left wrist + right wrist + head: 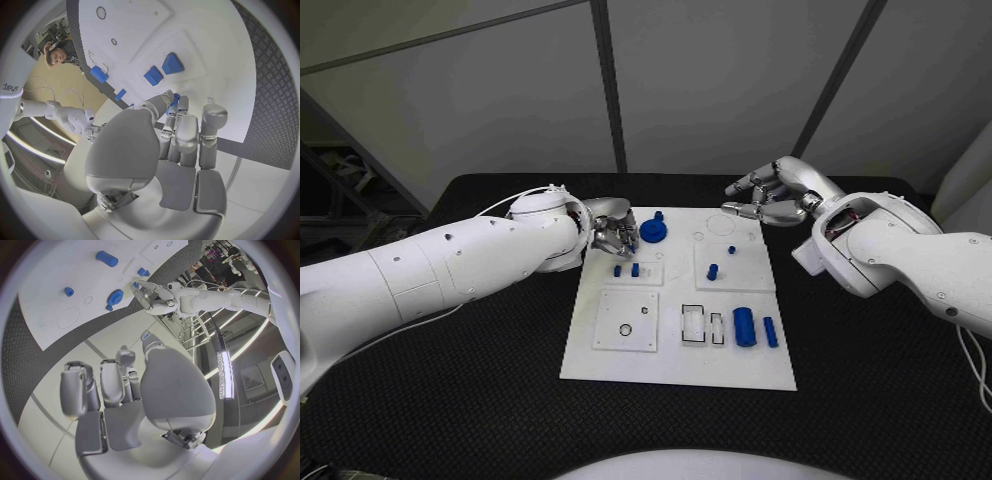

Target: Assemble the parts on the task board

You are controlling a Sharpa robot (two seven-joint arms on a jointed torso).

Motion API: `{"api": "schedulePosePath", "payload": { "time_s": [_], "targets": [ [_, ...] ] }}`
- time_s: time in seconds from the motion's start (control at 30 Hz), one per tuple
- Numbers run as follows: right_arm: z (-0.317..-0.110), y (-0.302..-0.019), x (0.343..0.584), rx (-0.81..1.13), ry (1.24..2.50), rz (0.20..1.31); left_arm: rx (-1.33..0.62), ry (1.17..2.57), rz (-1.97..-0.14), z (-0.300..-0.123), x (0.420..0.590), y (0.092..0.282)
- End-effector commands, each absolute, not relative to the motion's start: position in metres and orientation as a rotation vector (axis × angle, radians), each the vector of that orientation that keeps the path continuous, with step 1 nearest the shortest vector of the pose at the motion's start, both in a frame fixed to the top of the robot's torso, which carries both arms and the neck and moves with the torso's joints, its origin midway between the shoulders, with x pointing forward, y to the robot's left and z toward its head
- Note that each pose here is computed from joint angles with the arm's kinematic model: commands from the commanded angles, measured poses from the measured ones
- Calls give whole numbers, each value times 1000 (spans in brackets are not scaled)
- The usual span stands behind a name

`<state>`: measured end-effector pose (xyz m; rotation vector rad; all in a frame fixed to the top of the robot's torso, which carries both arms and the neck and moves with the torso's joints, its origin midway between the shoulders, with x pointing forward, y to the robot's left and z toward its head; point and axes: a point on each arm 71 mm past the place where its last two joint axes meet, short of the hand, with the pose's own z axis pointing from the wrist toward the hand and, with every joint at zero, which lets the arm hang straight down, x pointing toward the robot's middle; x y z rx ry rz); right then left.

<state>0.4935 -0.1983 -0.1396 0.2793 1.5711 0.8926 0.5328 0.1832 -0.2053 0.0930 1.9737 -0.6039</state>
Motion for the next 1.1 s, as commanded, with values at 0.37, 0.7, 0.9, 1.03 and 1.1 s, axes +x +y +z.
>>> {"api": "schedulePosePath", "payload": {
  "time_s": [0.37, 0.7, 0.9, 1.03, 1.1],
  "targets": [
    [-138, -200, 495, 264, 1553, 919, 81, 1975, -593, -207, 532, 187],
    [-141, -204, 499, 285, 1574, 941, 64, 1941, -595, -205, 532, 189],
    [-144, -208, 502, 285, 1601, 924, 52, 1922, -590, -203, 533, 195],
    [-147, -213, 505, 223, 1632, 869, 19, 1903, -600, -200, 533, 204],
    [-149, -216, 507, 183, 1645, 834, 0, 1888, -613, -198, 533, 209]
  ]
}}
